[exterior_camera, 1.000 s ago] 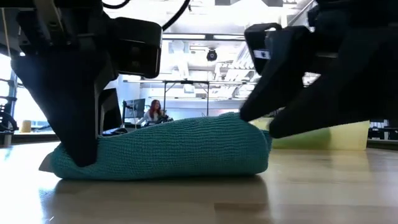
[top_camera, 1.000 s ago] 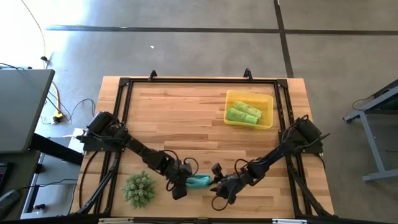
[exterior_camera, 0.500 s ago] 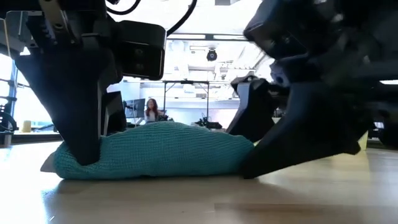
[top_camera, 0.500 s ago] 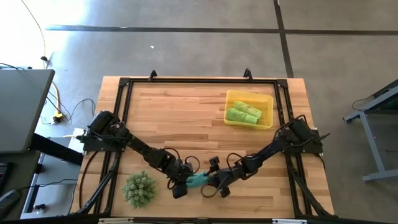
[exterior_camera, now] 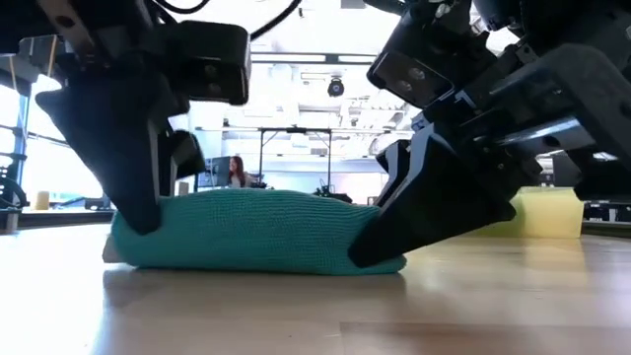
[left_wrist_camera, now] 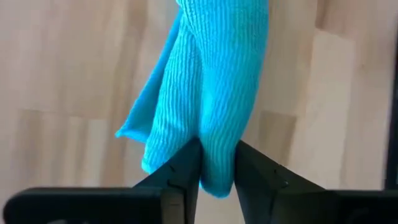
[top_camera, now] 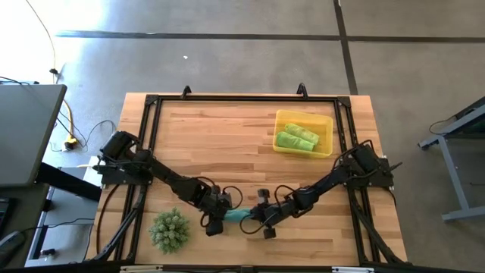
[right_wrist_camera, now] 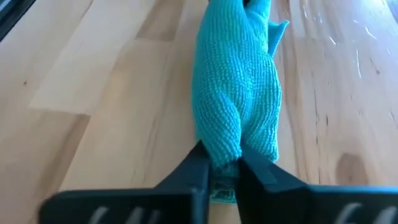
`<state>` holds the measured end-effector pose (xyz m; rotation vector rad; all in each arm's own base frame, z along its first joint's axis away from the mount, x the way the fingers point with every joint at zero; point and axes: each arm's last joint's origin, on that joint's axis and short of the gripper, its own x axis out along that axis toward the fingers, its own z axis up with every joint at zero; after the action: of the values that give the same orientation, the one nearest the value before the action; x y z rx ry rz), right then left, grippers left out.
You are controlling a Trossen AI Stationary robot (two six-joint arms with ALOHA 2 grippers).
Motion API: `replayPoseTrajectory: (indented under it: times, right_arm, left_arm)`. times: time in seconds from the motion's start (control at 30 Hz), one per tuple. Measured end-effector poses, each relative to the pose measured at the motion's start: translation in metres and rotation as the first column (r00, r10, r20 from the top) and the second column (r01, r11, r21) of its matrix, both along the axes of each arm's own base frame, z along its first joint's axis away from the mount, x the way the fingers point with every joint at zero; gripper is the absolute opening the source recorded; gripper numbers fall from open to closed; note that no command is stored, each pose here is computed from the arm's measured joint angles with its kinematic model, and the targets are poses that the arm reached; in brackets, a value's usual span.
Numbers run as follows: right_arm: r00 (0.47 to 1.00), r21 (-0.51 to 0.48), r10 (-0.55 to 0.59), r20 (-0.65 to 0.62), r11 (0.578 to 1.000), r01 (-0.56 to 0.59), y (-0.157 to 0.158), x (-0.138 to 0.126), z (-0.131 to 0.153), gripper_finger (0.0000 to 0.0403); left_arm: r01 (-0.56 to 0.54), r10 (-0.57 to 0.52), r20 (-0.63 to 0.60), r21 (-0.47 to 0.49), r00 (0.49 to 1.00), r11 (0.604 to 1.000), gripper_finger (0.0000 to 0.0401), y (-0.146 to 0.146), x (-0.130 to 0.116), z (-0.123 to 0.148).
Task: Roll microfiber towels into tight, uniform cylinder then place into a basket
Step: Roll the blue towel
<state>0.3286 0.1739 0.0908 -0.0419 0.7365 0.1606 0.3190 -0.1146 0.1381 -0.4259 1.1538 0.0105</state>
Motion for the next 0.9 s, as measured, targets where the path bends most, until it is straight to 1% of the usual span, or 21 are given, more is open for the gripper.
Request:
replayPoseTrajectory:
  times: [0.1,0.23,0.3,0.43,0.53,0.63,0.77,0.83,0.9]
  right_arm:
    - [1.000,0.024,-0.023,-0.012,0.999,0.024,0.000,-0.001,-0.001,0.0008]
    - [0.996,0.075,-0.075,-0.041,0.994,0.077,-0.001,-0.002,-0.002,0.0012]
    - [0.994,0.089,-0.090,-0.054,0.991,0.095,-0.001,-0.002,-0.003,0.0013]
    - [0.992,0.105,-0.109,-0.071,0.988,0.116,-0.001,-0.003,-0.004,0.0013]
    - [0.990,0.117,-0.119,-0.075,0.985,0.128,-0.001,-0.003,-0.004,0.0013]
    - [0.989,0.121,-0.123,-0.077,0.984,0.132,-0.001,-0.003,-0.004,0.0012]
    - [0.988,0.135,-0.134,-0.081,0.980,0.145,-0.001,-0.003,-0.004,0.0012]
    - [0.987,0.140,-0.139,-0.083,0.979,0.150,-0.001,-0.003,-0.004,0.0012]
    - [0.987,0.141,-0.139,-0.082,0.979,0.150,-0.001,-0.003,-0.004,0.0012]
  left_arm:
    - [0.046,-0.048,0.022,0.081,0.999,0.996,0.0088,0.003,-0.004,0.009]
    - [0.083,-0.093,0.048,0.186,0.994,0.979,0.0101,0.007,-0.010,0.022]
    - [0.095,-0.112,0.069,0.215,0.991,0.972,0.0106,0.008,-0.013,0.031]
    - [0.137,-0.178,0.176,0.219,0.968,0.966,0.0115,-0.002,-0.012,0.045]
    - [0.186,-0.247,0.243,0.247,0.938,0.951,0.0122,-0.016,-0.012,0.049]
    - [0.204,-0.297,0.268,0.325,0.917,0.924,0.0133,-0.029,-0.015,0.049]
    - [0.166,-0.299,0.272,0.421,0.915,0.892,0.0153,-0.040,-0.020,0.045]
    - [0.141,-0.282,0.281,0.433,0.917,0.890,0.0163,-0.043,-0.018,0.042]
    - [0.143,-0.279,0.253,0.448,0.926,0.882,0.0172,-0.043,-0.019,0.035]
